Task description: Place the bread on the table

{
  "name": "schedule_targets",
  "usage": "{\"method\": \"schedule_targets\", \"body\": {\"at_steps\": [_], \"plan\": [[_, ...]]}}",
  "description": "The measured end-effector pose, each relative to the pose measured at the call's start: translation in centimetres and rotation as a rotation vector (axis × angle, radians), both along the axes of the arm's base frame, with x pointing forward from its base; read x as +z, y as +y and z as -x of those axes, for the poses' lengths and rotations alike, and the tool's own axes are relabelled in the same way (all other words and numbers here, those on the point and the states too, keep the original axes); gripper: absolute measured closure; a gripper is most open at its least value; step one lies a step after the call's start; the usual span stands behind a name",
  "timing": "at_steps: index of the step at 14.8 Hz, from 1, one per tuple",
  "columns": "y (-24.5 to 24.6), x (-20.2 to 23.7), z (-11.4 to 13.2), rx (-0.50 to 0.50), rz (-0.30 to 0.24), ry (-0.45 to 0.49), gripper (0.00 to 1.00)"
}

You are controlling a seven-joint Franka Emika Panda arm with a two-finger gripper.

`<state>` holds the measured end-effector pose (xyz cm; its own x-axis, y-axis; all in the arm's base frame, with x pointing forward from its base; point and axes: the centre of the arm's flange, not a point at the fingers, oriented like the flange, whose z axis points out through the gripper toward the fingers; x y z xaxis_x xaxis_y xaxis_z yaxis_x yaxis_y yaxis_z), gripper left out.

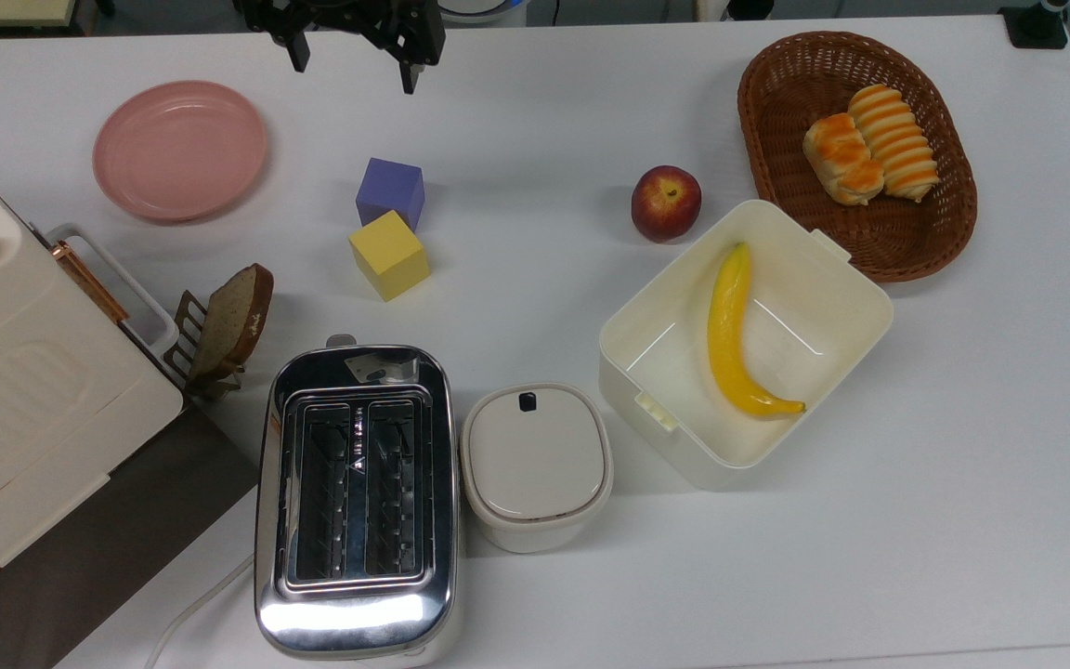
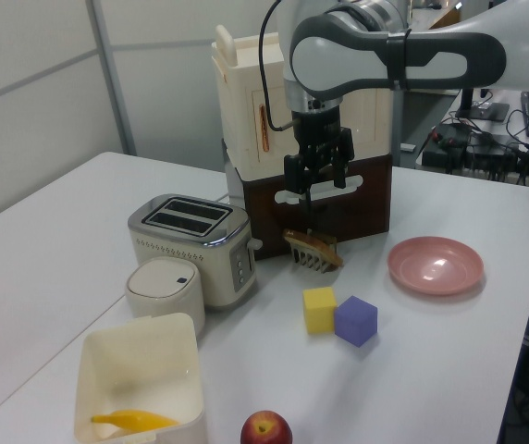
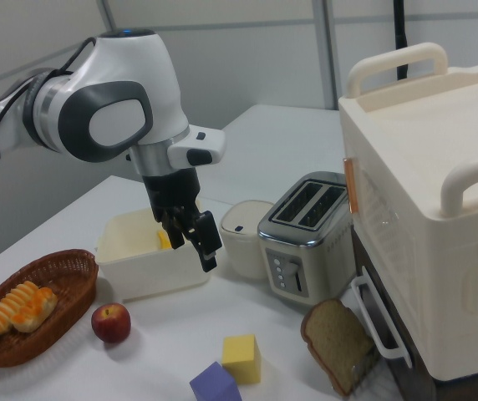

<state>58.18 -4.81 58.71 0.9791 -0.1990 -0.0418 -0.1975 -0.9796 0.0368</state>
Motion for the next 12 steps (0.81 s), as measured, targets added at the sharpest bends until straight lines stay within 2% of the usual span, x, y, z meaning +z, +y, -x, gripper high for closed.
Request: {"method": "schedule_targets", "body": {"at_steps": [4,12], "plan": [[0.08,-0.1,0.0,0.048,-0.011,0.003,0.0],[0.2,-0.9,0.09,0.083,-0.021,0.019,0.0]]}}
